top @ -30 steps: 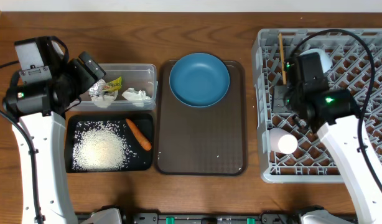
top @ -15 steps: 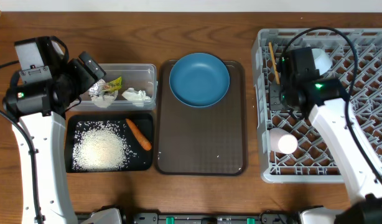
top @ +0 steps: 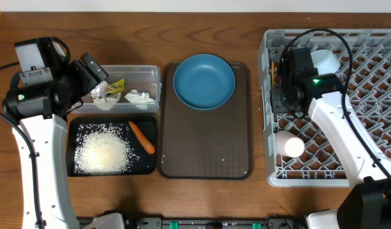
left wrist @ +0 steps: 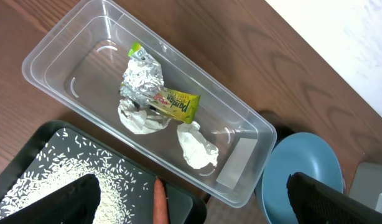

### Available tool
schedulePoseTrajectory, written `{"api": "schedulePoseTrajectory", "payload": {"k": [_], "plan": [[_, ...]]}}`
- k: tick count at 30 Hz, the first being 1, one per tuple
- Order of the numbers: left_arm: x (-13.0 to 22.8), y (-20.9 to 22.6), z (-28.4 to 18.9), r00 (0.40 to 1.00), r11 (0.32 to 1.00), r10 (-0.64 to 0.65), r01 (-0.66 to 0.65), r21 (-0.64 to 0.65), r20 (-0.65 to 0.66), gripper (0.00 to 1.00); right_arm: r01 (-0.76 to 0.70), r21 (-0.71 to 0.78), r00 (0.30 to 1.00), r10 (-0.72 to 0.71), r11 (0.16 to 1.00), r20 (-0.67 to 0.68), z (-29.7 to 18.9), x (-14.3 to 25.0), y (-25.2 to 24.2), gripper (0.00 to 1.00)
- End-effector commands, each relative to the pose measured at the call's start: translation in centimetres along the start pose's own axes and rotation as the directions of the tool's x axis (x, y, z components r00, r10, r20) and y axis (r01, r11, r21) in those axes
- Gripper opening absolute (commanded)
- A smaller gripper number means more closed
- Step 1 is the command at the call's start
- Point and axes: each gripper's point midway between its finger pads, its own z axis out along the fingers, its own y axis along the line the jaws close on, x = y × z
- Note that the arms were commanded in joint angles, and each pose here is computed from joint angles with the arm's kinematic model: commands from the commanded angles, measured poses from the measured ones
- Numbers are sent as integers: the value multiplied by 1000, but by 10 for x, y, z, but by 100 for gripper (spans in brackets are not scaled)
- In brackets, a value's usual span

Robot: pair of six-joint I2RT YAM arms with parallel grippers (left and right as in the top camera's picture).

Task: Sort waste into correct bins and load items into the dishwasher rack
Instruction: 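Carry the chopstick right and insert it at the rack's left edge, then release the chopstick and grip the rim of the blue plate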

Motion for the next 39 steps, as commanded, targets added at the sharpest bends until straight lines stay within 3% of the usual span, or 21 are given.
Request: {"api": "schedulePoseTrajectory", "payload": {"k": [1, 5, 7, 8, 9, 10, 14, 19, 22, 29, 39], "plan": [[1, 5, 1, 1000, 1000, 6, -6, -19, 2, 98, 0, -18, 999, 1, 1000, 46, -17, -4, 1, 38], [1, 5, 1, 1000, 1000, 6, -6, -19, 2, 98, 14, -164, 993, 6, 986, 120, -49, -10, 23, 41], [1, 5, 1, 1000, 1000, 7, -7, -19, 2, 98, 40, -245, 984, 4, 969, 177, -69, -14, 38, 52], [1, 5, 1, 1000, 1000, 6, -6, -19, 2, 98, 56, -286, 978, 5, 957, 207, -80, -15, 45, 71], [1, 5, 1, 1000, 1000, 6, -6, -19, 2, 98, 67, -314, 974, 5, 947, 225, -87, -17, 50, 97], [1, 5, 1, 1000, 1000, 7, -7, -19, 2, 98, 84, -354, 969, 7, 931, 249, -94, -19, 57, 99], [1, 5, 1, 1000, 1000, 7, -7, -19, 2, 98, 158, -507, 955, 0, 847, 298, -114, -26, 88, 99], [1, 5, 1, 1000, 1000, 6, -6, -19, 2, 98, 237, -529, 948, -75, 815, 310, -101, -26, 131, 53], [1, 5, 1, 1000, 1000, 6, -6, -19, 2, 98, 306, -487, 932, -153, 818, 328, -81, -25, 164, 45], [1, 5, 1, 1000, 1000, 6, -6, -19, 2, 98, 404, -269, 885, -299, 874, 357, -8, -26, 218, 45], [1, 5, 1, 1000, 1000, 7, -7, -19, 2, 98, 555, -226, 811, -461, 800, 360, 75, -6, 270, 46]]}}
